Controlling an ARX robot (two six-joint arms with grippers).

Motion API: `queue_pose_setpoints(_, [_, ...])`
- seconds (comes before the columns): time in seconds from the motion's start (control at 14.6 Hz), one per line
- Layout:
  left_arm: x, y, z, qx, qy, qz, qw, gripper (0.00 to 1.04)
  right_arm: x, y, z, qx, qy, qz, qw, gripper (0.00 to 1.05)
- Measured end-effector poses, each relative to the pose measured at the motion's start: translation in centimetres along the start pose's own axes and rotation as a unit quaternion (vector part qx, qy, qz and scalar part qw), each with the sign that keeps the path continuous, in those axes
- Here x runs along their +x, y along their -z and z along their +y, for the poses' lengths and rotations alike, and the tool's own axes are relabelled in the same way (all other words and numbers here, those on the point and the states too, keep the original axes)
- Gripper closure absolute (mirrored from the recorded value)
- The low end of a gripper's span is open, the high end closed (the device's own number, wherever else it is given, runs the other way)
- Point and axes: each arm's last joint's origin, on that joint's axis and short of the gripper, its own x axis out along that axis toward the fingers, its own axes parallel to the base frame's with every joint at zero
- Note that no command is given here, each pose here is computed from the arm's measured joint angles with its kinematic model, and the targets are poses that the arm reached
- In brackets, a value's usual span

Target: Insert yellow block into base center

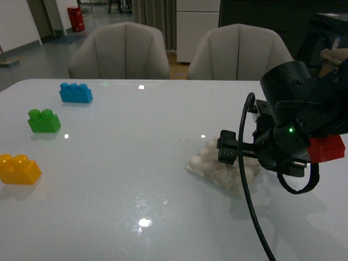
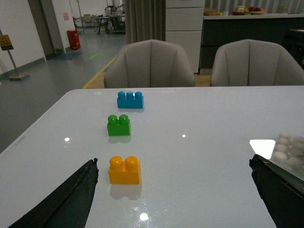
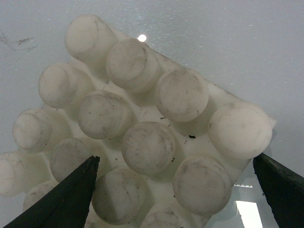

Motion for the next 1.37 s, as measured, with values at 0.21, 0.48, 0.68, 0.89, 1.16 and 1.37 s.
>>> queue_pose_setpoints(0.21, [0.0, 0.0, 0.0, 0.0, 0.0, 0.0, 1.0, 0.07, 0.1, 0.4, 2.1, -0.019, -0.016, 0.01, 1.0, 0.06])
queue_pose_setpoints(0.48, [0.0, 0.0, 0.0, 0.0, 0.0, 0.0, 1.0, 0.07, 0.7, 0.7, 5.2, -0.043, -0.04, 0.02, 0.998, 0.06])
queue_pose_setpoints(0.68, [0.0, 0.0, 0.0, 0.0, 0.0, 0.0, 1.0, 0.07, 0.8, 1.0, 6.8, -0.051, -0.051, 0.027, 0.997, 0.06])
queue_pose_setpoints(0.89, [0.0, 0.0, 0.0, 0.0, 0.0, 0.0, 1.0, 0.07, 0.9, 1.2, 7.7, -0.058, -0.059, 0.027, 0.996, 0.06])
queue_pose_setpoints(1.16, [0.0, 0.0, 0.0, 0.0, 0.0, 0.0, 1.0, 0.07, -0.2, 1.0, 6.0, -0.038, -0.067, 0.03, 0.997, 0.06])
queue_pose_setpoints(1.37, [0.0, 0.0, 0.0, 0.0, 0.0, 0.0, 1.0, 0.07, -4.4, -2.2, 3.2, 0.004, -0.086, -0.029, 0.996, 0.06])
